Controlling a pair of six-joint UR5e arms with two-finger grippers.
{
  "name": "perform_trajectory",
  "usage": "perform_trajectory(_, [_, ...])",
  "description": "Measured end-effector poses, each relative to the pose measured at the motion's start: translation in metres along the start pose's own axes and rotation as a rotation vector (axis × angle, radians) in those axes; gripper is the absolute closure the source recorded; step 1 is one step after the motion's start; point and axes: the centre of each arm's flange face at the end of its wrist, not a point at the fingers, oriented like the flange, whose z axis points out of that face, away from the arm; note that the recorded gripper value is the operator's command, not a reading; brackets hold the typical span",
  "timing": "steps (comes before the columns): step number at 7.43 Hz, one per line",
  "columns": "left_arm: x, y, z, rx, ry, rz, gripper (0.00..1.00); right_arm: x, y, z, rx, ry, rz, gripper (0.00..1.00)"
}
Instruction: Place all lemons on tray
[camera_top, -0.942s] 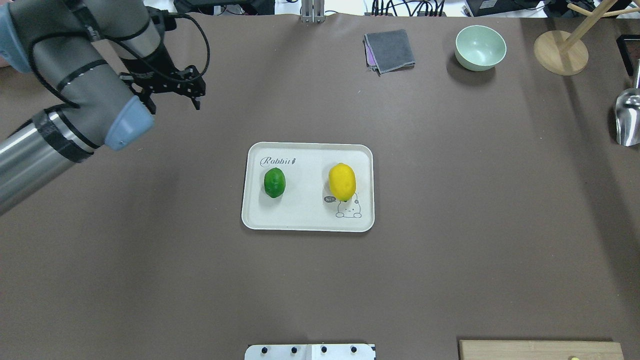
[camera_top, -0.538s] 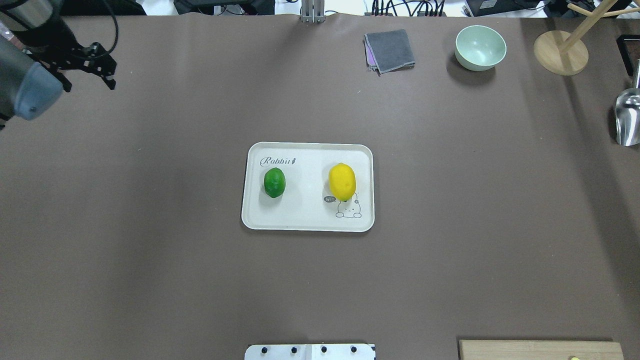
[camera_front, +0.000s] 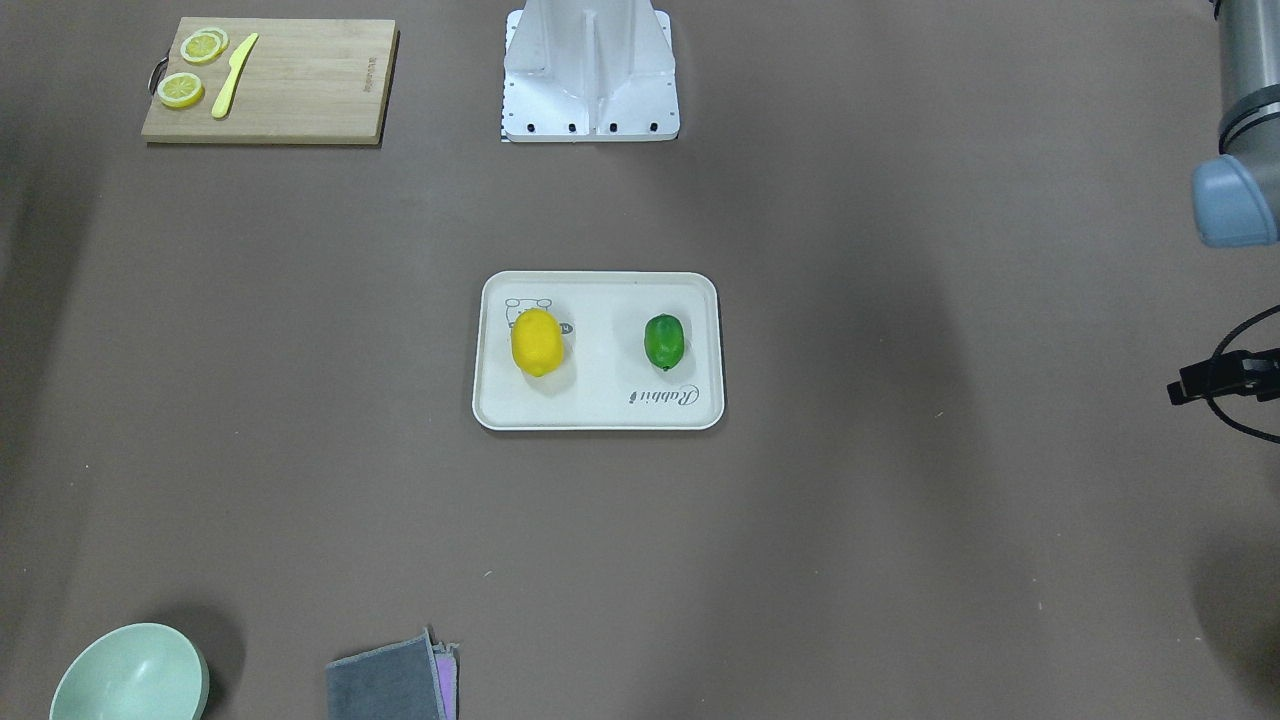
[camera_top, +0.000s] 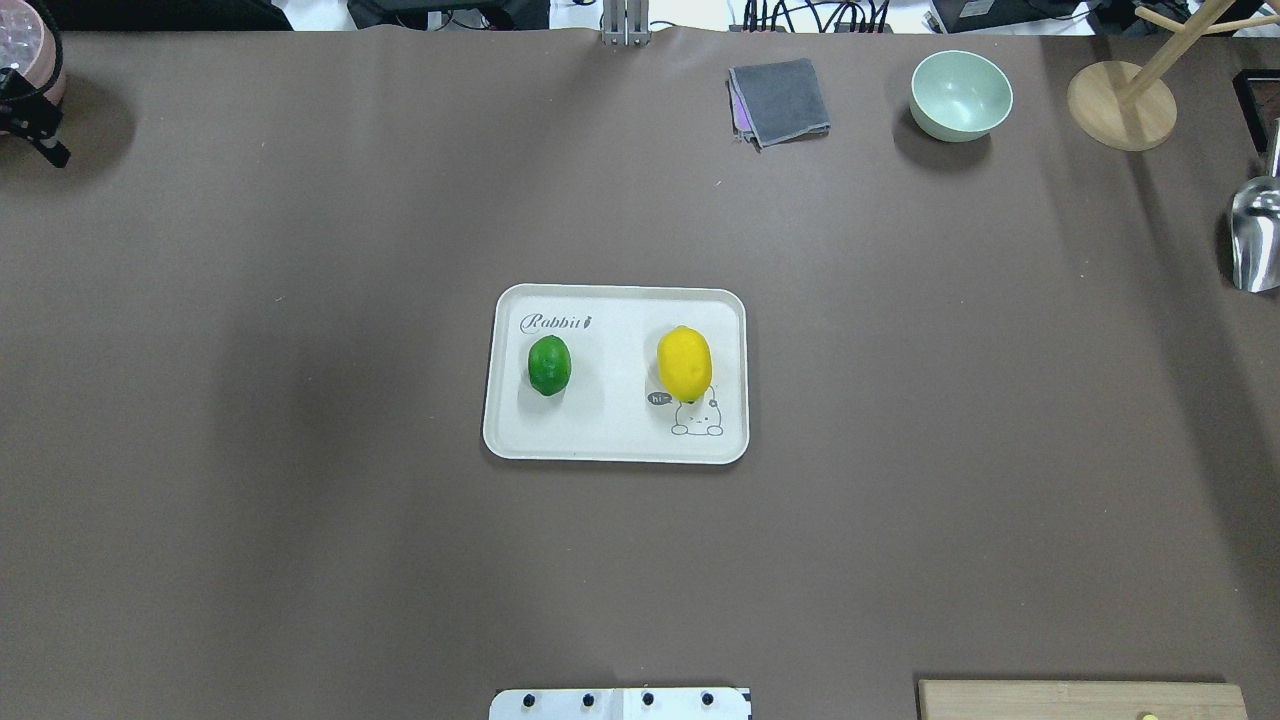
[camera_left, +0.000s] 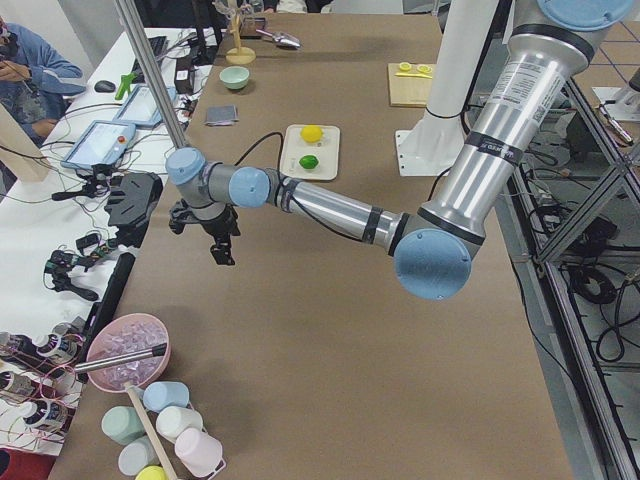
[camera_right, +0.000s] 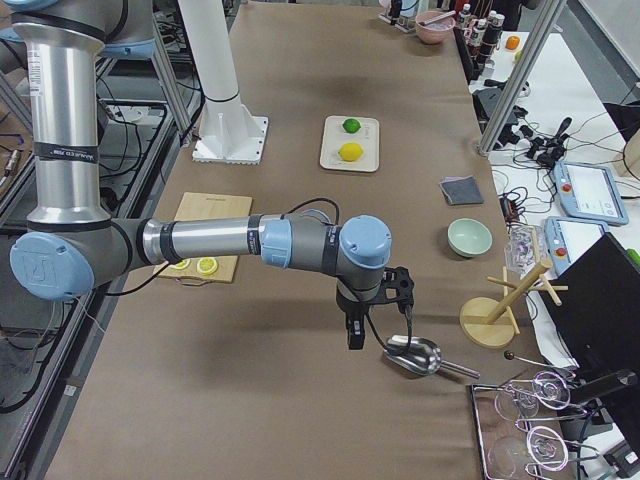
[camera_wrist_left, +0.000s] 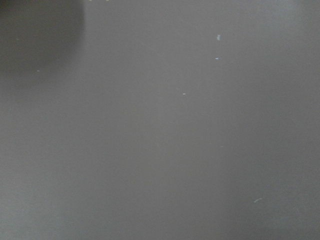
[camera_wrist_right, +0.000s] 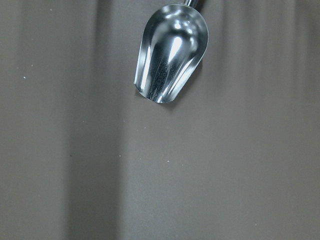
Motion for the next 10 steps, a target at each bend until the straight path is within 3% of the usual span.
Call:
perform_trajectory(4, [-0.089,0.032,0.038,-0.024,-0.008,0.024,0.02,0.001,0.003,0.001,-0.001,-0.005,0.004,0.00])
perform_trajectory(6, [-0.127,0.053,0.034,-0.012,0.000,-0.013,0.02,0.001,0.003,0.001,-0.001,-0.003,0.005,0.00])
perform_trajectory(10, [-0.202,0.164,0.056,-0.033,0.009,-0.090,0.02,0.000,0.001,0.000,0.000,0.001,0.011,0.00])
